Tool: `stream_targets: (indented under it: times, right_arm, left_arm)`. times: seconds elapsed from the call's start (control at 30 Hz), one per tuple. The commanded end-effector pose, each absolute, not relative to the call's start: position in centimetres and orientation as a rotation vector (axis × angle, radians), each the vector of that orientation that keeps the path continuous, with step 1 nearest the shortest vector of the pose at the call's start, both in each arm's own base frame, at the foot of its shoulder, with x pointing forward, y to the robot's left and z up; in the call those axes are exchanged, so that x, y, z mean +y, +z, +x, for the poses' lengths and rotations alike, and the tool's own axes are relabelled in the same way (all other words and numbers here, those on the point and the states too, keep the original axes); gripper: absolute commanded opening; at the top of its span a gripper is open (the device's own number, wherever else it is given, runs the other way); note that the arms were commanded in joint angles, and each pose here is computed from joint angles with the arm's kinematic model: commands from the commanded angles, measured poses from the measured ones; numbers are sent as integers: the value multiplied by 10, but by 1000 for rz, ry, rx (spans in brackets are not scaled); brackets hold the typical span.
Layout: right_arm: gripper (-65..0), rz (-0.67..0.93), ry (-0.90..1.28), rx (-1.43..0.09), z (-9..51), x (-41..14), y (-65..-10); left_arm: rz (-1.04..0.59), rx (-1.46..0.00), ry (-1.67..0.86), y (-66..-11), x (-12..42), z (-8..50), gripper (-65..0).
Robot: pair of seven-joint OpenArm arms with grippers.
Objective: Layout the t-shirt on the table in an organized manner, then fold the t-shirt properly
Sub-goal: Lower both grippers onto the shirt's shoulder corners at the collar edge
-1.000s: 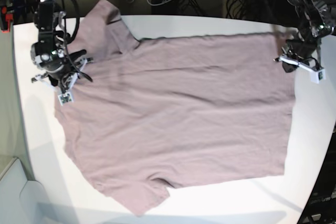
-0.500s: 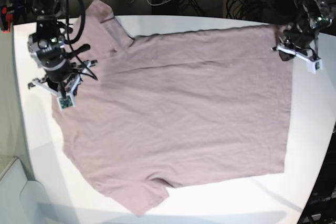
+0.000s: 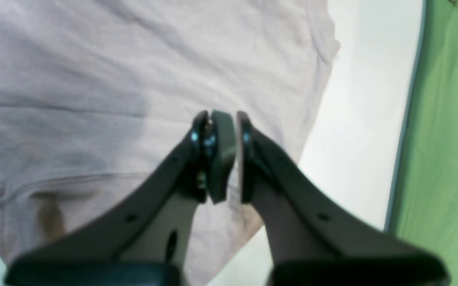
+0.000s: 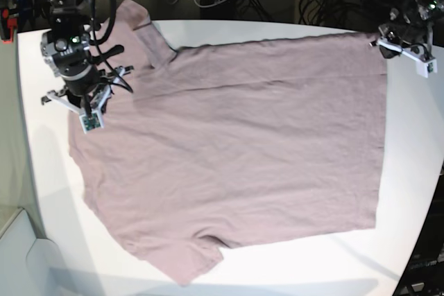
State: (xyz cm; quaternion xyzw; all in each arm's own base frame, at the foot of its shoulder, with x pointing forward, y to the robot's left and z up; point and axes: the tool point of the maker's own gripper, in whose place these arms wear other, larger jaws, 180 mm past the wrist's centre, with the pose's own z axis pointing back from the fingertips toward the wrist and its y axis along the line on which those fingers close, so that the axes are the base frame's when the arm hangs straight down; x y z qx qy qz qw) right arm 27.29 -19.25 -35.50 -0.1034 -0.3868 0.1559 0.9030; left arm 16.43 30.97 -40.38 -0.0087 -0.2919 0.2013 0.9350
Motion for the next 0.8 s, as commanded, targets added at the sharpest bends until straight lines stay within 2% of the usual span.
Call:
stream_targets:
  times: [0.0,0.2,0.47,0.77]
  right_arm:
    - [-606,-227,328,-845,280,-194,-343]
    - [-606,-187,434,-815,275,-182,-349]
    - [-606,-174,443,-799,270,-179,-354]
    - [-606,-171,444,-787,265,-179,-358]
  left_arm:
    - [-4,-612,401,-399,315,164,-539]
    - [-23,-578,428,-414,314,159,-538]
    - [-28,-584,435,-413,315,160,-539]
    - [-60,-637,281,-403,312,168,-539]
